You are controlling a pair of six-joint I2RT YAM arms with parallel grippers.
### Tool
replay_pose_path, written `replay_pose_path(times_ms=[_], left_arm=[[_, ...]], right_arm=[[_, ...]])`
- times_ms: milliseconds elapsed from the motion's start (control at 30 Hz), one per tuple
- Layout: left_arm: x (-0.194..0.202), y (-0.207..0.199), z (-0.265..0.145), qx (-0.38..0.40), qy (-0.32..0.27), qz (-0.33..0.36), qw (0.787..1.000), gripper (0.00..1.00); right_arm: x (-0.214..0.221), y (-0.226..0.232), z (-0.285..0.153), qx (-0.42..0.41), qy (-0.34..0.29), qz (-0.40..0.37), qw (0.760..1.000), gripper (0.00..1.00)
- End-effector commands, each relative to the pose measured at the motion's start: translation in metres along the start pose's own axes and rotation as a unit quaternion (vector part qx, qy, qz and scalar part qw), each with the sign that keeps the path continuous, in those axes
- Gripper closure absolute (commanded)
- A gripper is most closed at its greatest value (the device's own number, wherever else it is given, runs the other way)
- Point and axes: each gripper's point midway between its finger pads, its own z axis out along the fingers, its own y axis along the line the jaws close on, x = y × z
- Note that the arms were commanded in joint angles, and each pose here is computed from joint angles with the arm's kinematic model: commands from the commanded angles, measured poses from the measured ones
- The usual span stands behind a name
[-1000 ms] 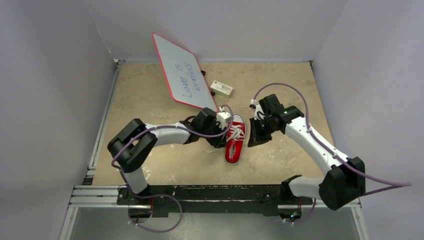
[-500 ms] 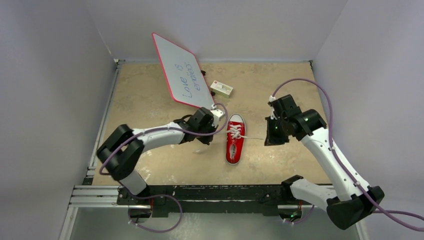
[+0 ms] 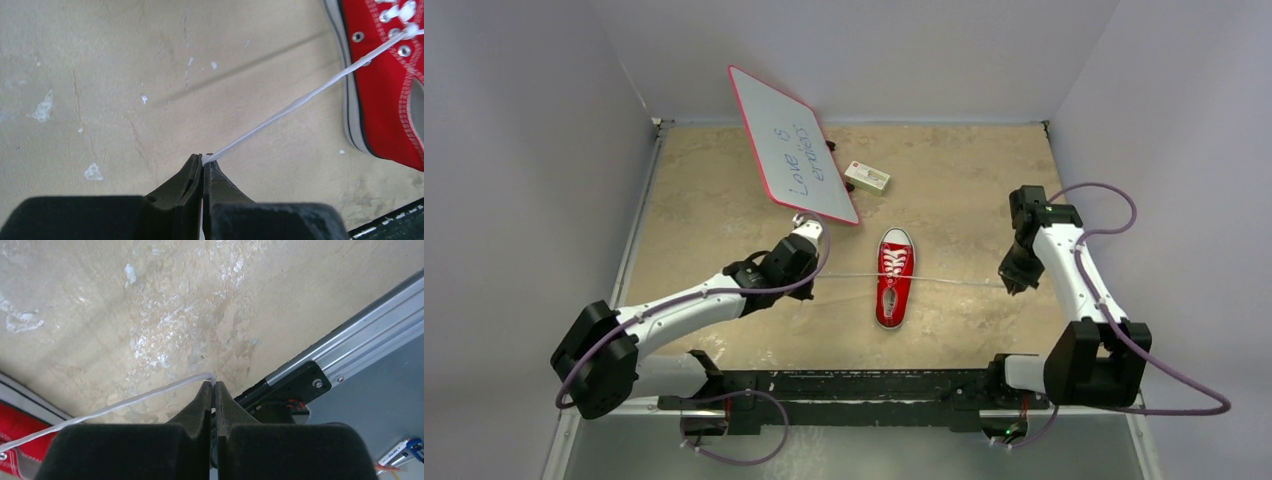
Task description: Tie the shoes
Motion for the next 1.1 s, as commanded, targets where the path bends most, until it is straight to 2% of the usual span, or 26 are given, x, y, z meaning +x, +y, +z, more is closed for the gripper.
replay_pose_path(times_ms=[0,100,233,333,600,700,767,800,833,867,900,933,967,1000,1067], left_arm=[[0.003,0.013,0.006,-0.036,-0.007,-0.022,0.999,1.0],[0.01,0.017,0.013,-0.04,-0.005,-0.031,0.999,1.0],[0.016,0.031,0.014,-0.065,0.004,-0.062,0.996,1.0],[0.031,0.035,0.017,-0.068,0.032,-0.076,0.994,1.0],[0.061,0.047,0.022,-0.092,0.081,-0.088,0.989,1.0],[0.06,0.033,0.024,-0.052,0.082,-0.085,0.992,1.0],[0.054,0.017,0.026,-0.009,0.074,-0.082,0.994,1.0],[0.051,0.012,0.026,0.006,0.071,-0.079,0.994,0.94],[0.048,0.006,0.025,0.017,0.067,-0.073,0.995,0.8],[0.045,0.003,0.024,0.019,0.06,-0.065,0.996,0.71],[0.04,0.0,0.022,0.017,0.05,-0.056,0.997,0.65],[0.035,-0.006,0.019,0.024,0.039,-0.046,0.998,0.59],[0.029,-0.012,0.015,0.034,0.028,-0.039,0.998,0.49],[0.021,-0.022,0.009,0.05,0.01,-0.03,0.998,0.39],[0.0,-0.039,-0.003,0.084,-0.03,-0.023,0.996,0.34]], right_arm=[[-0.026,-0.006,0.017,0.042,-0.044,0.021,0.998,1.0],[-0.03,-0.019,0.032,0.08,-0.028,0.033,0.996,1.0],[-0.034,-0.039,0.048,0.11,-0.007,0.096,0.989,1.0],[-0.04,-0.057,0.06,0.13,-0.007,0.141,0.981,1.0],[-0.034,-0.067,0.097,0.164,0.036,0.178,0.97,1.0],[-0.051,-0.065,0.097,0.159,0.013,0.172,0.972,1.0],[-0.062,-0.048,0.084,0.116,-0.015,0.153,0.981,1.0],[-0.066,-0.039,0.077,0.095,-0.027,0.138,0.986,1.0],[-0.066,-0.027,0.068,0.07,-0.036,0.121,0.99,0.81],[-0.064,-0.018,0.06,0.048,-0.039,0.109,0.992,0.52],[-0.061,-0.012,0.053,0.031,-0.041,0.098,0.994,0.29],[-0.057,-0.009,0.046,0.019,-0.044,0.089,0.995,0.17],[-0.054,-0.006,0.04,0.008,-0.048,0.079,0.996,0.08],[-0.053,-0.003,0.033,-0.007,-0.057,0.062,0.996,0.03],[-0.056,0.006,0.017,-0.038,-0.087,0.031,0.995,0.01]])
